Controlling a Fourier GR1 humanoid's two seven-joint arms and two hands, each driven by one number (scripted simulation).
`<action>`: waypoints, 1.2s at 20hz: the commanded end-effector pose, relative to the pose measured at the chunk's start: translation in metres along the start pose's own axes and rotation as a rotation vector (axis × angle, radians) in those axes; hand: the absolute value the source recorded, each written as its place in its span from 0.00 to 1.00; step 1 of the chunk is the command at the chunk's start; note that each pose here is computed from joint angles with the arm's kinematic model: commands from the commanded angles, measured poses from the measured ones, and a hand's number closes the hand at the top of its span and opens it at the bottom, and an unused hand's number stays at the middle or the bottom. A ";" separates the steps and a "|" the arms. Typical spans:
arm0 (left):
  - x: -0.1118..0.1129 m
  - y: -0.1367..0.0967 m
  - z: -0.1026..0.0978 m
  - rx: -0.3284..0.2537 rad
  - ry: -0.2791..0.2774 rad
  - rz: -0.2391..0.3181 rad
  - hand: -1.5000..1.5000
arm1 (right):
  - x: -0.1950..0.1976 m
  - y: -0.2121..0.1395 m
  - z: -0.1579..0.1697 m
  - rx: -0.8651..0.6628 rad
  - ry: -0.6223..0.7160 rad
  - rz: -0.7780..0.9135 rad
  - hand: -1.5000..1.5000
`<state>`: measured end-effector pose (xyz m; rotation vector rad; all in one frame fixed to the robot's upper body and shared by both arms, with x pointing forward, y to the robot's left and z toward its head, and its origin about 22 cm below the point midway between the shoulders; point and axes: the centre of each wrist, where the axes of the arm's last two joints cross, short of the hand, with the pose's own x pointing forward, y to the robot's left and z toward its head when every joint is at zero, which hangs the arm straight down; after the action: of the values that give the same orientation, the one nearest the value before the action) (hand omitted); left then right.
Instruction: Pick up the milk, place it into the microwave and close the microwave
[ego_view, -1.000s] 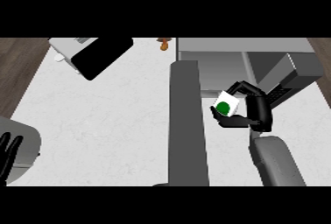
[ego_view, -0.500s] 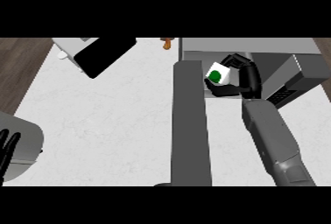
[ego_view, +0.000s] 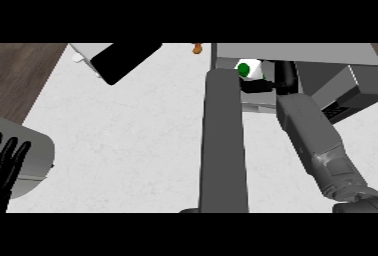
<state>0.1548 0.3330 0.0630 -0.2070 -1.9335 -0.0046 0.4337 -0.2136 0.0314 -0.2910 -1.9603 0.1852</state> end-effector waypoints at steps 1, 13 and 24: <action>-0.004 0.001 -0.009 -0.033 -0.001 0.006 0.00 | 0.002 -0.010 -0.009 -0.010 -0.015 0.113 1.00; -0.001 -0.008 -0.024 -0.074 -0.011 -0.032 0.00 | 0.018 -0.028 -0.032 -0.338 0.092 0.198 1.00; 0.000 -0.022 -0.044 -0.125 -0.010 -0.076 0.00 | 0.016 -0.032 -0.031 -0.349 0.031 0.522 0.00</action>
<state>0.1863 0.3139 0.0793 -0.2163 -1.9582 -0.1432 0.4505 -0.2453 0.0633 -0.9673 -1.8525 0.1562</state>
